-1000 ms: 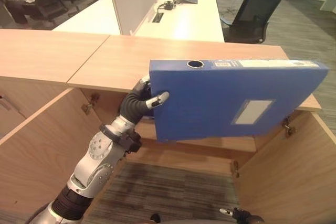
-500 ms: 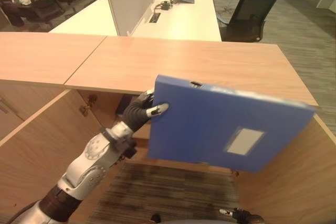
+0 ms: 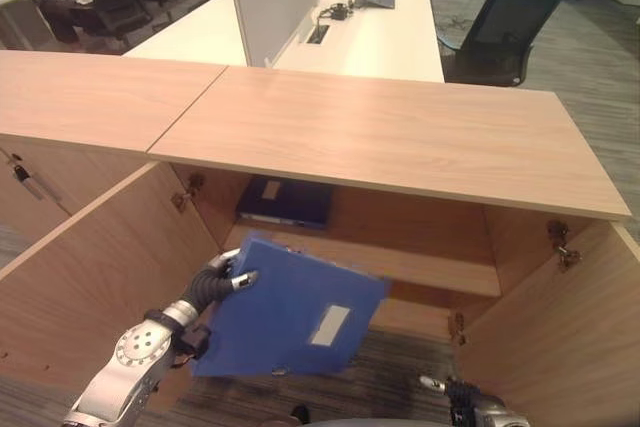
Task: Put the empty folder in the office cabinet
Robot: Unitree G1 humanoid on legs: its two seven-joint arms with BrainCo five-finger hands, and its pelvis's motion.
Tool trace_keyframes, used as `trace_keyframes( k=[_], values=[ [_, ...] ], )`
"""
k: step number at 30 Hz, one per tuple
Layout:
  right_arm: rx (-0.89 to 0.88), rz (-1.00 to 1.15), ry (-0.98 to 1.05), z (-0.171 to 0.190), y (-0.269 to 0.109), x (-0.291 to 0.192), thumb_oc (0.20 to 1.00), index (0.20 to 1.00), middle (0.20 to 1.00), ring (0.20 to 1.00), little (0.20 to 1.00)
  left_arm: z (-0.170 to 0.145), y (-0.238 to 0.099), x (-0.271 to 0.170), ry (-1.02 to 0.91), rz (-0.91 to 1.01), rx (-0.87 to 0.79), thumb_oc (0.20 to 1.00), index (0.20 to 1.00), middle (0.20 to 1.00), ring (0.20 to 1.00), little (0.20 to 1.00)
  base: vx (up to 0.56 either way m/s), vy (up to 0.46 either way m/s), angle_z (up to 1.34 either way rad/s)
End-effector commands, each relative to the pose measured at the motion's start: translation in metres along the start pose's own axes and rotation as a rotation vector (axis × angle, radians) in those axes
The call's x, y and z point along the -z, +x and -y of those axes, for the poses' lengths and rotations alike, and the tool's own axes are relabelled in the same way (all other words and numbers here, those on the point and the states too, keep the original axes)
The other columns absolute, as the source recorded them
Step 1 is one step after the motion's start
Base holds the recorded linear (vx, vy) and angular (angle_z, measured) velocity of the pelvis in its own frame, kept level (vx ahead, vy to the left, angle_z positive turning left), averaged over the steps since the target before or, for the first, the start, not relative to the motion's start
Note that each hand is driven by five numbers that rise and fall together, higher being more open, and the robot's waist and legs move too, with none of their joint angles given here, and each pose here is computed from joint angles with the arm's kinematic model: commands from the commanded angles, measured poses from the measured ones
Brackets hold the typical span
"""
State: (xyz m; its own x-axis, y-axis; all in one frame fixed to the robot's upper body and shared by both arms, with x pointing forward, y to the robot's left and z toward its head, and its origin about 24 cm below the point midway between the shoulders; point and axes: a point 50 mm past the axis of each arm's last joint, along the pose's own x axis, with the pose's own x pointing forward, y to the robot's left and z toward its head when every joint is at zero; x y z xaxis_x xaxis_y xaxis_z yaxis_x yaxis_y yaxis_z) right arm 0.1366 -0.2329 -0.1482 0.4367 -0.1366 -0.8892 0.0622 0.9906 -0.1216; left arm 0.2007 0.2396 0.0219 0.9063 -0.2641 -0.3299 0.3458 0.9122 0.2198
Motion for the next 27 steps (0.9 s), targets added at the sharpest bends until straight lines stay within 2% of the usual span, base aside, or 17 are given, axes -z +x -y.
trace_keyframes(
  k=[1,3,8,10,13,15,17,20,27],
  values=[
    [0.022,0.145,-0.022,-0.002,0.002,-0.047,1.0,1.0,1.0,1.0,1.0,-0.02,0.002,-0.039,0.156,0.179,-0.101,0.2,0.2,0.2,0.2,0.2,0.0,0.0,0.0],
    [0.054,0.323,-0.077,0.001,-0.006,-0.087,1.0,1.0,1.0,1.0,1.0,-0.028,0.003,-0.036,0.204,0.166,-0.181,0.2,0.2,0.2,0.2,0.2,0.0,0.0,0.0],
    [0.108,0.528,-0.237,0.009,-0.026,-0.13,1.0,1.0,1.0,1.0,1.0,-0.035,0.005,-0.043,0.276,0.198,-0.269,0.2,0.2,0.2,0.2,0.2,-0.01,-0.002,0.0],
    [0.165,0.663,-0.475,0.01,-0.043,-0.162,1.0,1.0,1.0,1.0,1.0,-0.033,0.01,-0.054,0.259,0.263,-0.3,0.2,0.2,0.2,0.2,0.2,0.0,0.0,0.0],
    [0.222,0.774,-0.714,0.007,-0.06,-0.189,1.0,1.0,1.0,1.0,1.0,-0.026,0.012,-0.074,0.239,0.367,-0.268,0.2,0.2,0.2,0.2,0.2,0.0,0.0,0.0],
    [0.219,0.883,-0.849,-0.008,-0.075,-0.212,1.0,1.0,1.0,1.0,1.0,-0.019,0.015,-0.096,0.265,0.46,-0.22,0.2,0.2,0.2,0.2,0.2,0.0,0.0,0.0],
    [0.215,0.919,-0.88,-0.014,-0.079,-0.22,1.0,1.0,1.0,1.0,1.0,-0.017,0.018,-0.102,0.277,0.483,-0.2,0.2,0.2,0.2,0.2,0.2,0.0,0.0,0.0],
    [0.214,1.057,-1.038,-0.035,-0.101,-0.245,1.0,1.0,1.0,1.0,1.0,-0.012,0.019,-0.121,0.358,0.545,-0.144,0.2,0.2,0.2,0.2,0.2,0.0,0.0,0.0],
    [0.218,1.197,-1.165,-0.058,-0.125,-0.27,1.0,1.0,1.0,1.0,1.0,-0.006,0.018,-0.14,0.445,0.603,-0.065,0.2,0.2,0.2,0.2,0.2,0.0,0.0,0.0]
  ],
)
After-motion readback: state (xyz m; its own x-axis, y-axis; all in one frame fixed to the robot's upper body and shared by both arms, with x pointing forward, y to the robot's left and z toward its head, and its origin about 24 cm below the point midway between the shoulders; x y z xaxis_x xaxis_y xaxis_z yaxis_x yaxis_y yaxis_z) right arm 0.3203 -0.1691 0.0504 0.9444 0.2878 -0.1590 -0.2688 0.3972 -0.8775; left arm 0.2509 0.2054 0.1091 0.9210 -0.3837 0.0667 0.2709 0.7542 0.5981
